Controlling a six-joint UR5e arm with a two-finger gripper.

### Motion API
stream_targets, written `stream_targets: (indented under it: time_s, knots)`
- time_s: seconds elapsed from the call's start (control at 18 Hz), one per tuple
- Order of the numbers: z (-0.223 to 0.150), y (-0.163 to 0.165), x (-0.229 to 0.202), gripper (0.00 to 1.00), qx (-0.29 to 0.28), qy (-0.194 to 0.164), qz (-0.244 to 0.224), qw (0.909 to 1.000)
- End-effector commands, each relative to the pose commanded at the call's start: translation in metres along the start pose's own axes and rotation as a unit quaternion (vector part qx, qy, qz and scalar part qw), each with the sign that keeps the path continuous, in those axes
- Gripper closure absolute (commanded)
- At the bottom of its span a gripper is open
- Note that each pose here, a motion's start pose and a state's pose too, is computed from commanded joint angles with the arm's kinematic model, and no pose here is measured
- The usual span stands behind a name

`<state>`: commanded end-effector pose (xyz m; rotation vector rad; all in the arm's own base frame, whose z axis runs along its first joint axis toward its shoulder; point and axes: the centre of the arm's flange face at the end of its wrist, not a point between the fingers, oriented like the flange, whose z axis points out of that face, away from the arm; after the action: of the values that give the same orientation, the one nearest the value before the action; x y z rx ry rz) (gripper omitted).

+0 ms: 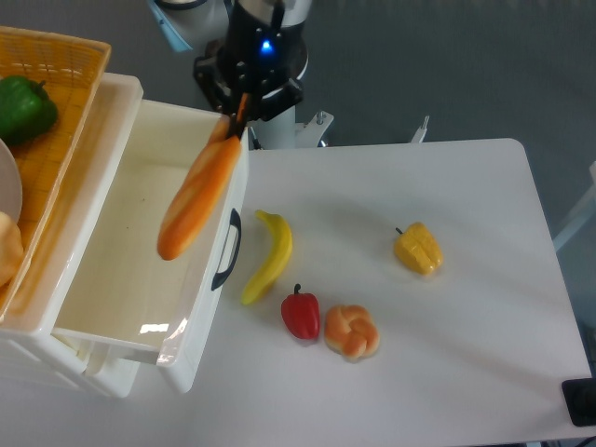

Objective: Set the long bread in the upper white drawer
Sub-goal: 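Carry the bread over the open white drawer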

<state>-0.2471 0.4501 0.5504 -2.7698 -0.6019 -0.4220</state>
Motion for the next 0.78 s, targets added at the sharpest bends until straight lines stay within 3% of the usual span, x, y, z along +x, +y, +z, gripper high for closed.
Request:
stream_targets:
  time_s: [0.33,0.78]
  knots:
    - [0.036,-0.012,0.007,1.00,-0.030,0.011,0.014,0.9994]
    - [0.056,-0.016,0.018,0.99,-0.037,0.014,0.031,0.9988]
